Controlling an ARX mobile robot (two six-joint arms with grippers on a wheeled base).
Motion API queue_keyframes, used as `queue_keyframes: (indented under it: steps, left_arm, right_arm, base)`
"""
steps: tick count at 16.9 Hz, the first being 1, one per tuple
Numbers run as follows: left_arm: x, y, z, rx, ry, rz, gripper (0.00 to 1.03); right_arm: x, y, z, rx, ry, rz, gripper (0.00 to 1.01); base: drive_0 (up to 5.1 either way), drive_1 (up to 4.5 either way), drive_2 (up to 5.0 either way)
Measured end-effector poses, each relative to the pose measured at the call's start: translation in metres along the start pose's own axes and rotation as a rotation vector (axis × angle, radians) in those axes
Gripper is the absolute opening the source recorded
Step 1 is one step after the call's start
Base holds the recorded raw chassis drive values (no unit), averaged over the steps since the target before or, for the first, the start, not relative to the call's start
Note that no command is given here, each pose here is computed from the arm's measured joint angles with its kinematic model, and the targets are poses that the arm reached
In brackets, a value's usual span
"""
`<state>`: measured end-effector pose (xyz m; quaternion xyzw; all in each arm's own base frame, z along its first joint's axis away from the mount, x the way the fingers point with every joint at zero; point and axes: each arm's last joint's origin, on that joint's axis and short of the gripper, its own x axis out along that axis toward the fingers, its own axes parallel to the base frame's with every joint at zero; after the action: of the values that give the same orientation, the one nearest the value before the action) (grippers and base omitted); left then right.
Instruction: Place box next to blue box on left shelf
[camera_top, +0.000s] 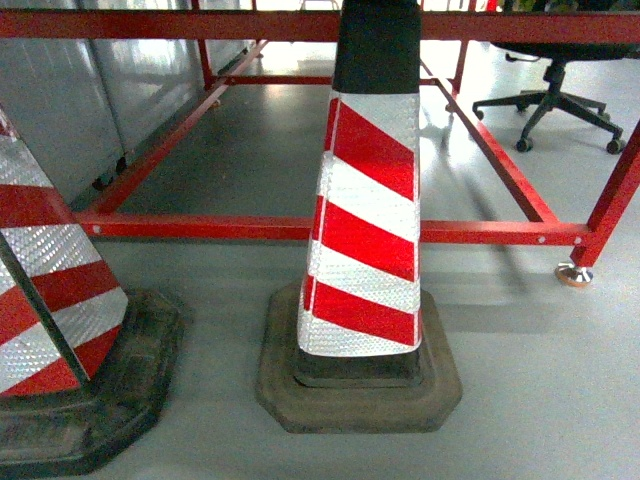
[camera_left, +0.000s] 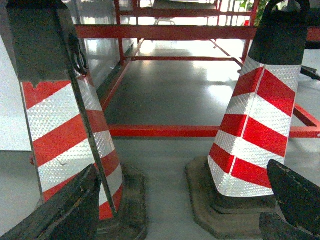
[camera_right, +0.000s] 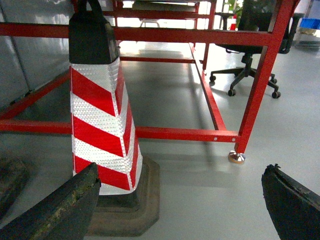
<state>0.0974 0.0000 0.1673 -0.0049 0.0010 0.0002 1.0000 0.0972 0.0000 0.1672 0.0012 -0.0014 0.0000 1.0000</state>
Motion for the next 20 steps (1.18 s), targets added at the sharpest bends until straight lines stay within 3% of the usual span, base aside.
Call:
queue_keyframes:
  steps: [20]
  left_arm:
    - [0.0,0.0,0.0,0.01,0.0,0.0,0.98]
  right_arm:
    - [0.0,0.0,0.0001,0.0,-0.001,0.0,0.98]
  base:
    - [0.0,0.0,0.0]
